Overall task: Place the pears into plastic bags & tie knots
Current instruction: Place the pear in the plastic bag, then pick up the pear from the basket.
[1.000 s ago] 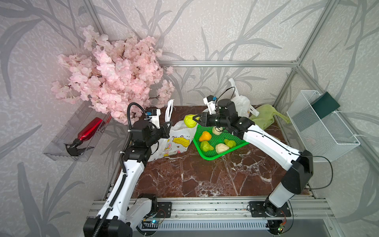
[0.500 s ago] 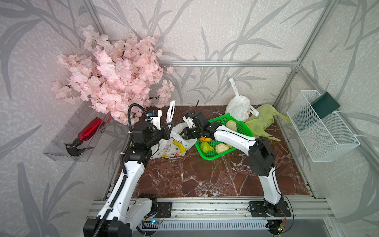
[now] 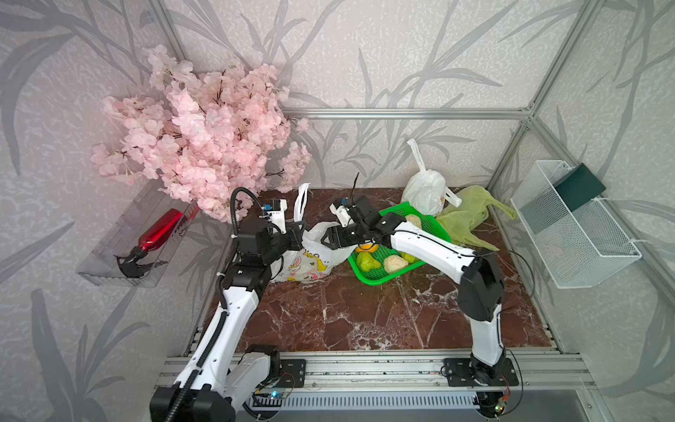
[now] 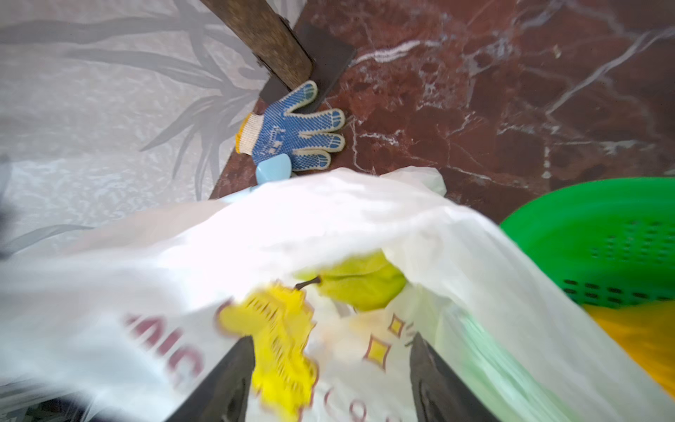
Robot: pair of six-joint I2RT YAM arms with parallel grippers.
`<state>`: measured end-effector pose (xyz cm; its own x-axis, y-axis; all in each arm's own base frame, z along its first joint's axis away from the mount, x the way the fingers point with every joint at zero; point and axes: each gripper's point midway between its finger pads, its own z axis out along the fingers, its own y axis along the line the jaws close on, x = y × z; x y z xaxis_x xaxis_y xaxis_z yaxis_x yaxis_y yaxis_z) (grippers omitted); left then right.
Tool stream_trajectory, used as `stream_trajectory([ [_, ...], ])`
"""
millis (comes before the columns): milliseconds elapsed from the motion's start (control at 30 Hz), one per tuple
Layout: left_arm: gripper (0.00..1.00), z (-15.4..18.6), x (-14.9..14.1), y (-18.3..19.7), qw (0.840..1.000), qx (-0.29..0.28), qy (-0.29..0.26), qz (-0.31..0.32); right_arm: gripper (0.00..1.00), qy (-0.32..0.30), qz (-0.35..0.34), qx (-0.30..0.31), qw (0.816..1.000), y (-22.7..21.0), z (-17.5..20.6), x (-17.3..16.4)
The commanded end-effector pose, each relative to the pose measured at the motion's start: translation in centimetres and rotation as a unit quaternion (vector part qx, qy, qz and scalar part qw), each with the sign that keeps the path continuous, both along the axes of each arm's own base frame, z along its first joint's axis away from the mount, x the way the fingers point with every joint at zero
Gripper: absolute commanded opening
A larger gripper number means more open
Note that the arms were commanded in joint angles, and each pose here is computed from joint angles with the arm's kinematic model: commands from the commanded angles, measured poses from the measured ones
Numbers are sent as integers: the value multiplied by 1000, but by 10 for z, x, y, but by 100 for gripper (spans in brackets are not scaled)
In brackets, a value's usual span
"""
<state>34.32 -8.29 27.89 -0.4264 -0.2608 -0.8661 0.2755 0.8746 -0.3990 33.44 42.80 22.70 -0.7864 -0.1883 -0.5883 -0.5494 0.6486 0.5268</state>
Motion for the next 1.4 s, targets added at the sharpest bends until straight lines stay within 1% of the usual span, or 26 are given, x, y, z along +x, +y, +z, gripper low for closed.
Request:
stream_trajectory([
  [0, 0, 1, 6, 25, 997, 33, 11, 68, 65, -36, 0, 27, 999, -39, 51, -22],
  [67, 0, 0, 7, 29, 996, 30, 15, 81, 61, -21, -28, 21, 999, -72, 49, -28],
  [133, 0, 6, 9, 27, 997, 19, 11, 78, 60, 2, -67, -9, 998, -112, 29, -32],
  [167, 0, 8, 9, 25, 997, 12, 9, 75, 59, 9, -85, -30, 996, -130, 16, -31],
  [233, 0, 18, 9, 19, 998, -3, -5, 61, 59, 21, -127, -98, 987, -171, -16, -27],
  [267, 0, 20, 9, 17, 998, -7, -7, 56, 60, 21, -137, -127, 982, -185, -26, -25],
  [333, 0, 22, 9, 12, 999, -15, -10, 43, 63, 9, -137, -189, 972, -203, -43, -19],
  [400, 0, 21, 8, 9, 999, -19, -9, 35, 67, 3, -131, -235, 963, -209, -55, -11],
  [500, 0, 16, 6, 7, 999, -23, -4, 29, 71, -9, -150, -268, 952, -211, -73, 12],
  [567, 0, 14, 6, 4, 999, -30, -4, 25, 72, -20, -185, -266, 946, -211, -81, 38],
  [600, 0, 13, 6, 3, 999, -33, -2, 23, 72, -12, -196, -261, 945, -209, -92, 49],
  [733, 0, 13, 7, -1, 999, -32, 1, 12, 75, 14, -246, -224, 943, -206, -112, 94],
  [800, 0, 14, 6, 0, 1000, -27, 1, 11, 79, 21, -259, -210, 943, -201, -119, 110],
  [933, 0, 9, 5, -1, 1000, -25, 6, 9, 85, 3, -286, -193, 939, -192, -134, 141],
  [1033, 0, 8, 6, -3, 1000, -30, 8, 7, 85, 20, -295, -205, 933, -192, -156, 156],
  [1133, 0, 8, 5, -4, 1000, -28, 7, 5, 81, 34, -294, -210, 932, -190, -172, 163],
  [1200, 0, 8, 3, -4, 1000, -24, 8, 3, 74, 34, -292, -211, 932, -191, -169, 162],
  [1267, 0, 8, 3, -4, 1000, -21, 9, 2, 66, 22, -290, -202, 935, -191, -154, 157],
  [1367, 0, 9, 3, -4, 1000, -22, 8, 0, 60, -8, -286, -191, 939, -196, -120, 140],
])
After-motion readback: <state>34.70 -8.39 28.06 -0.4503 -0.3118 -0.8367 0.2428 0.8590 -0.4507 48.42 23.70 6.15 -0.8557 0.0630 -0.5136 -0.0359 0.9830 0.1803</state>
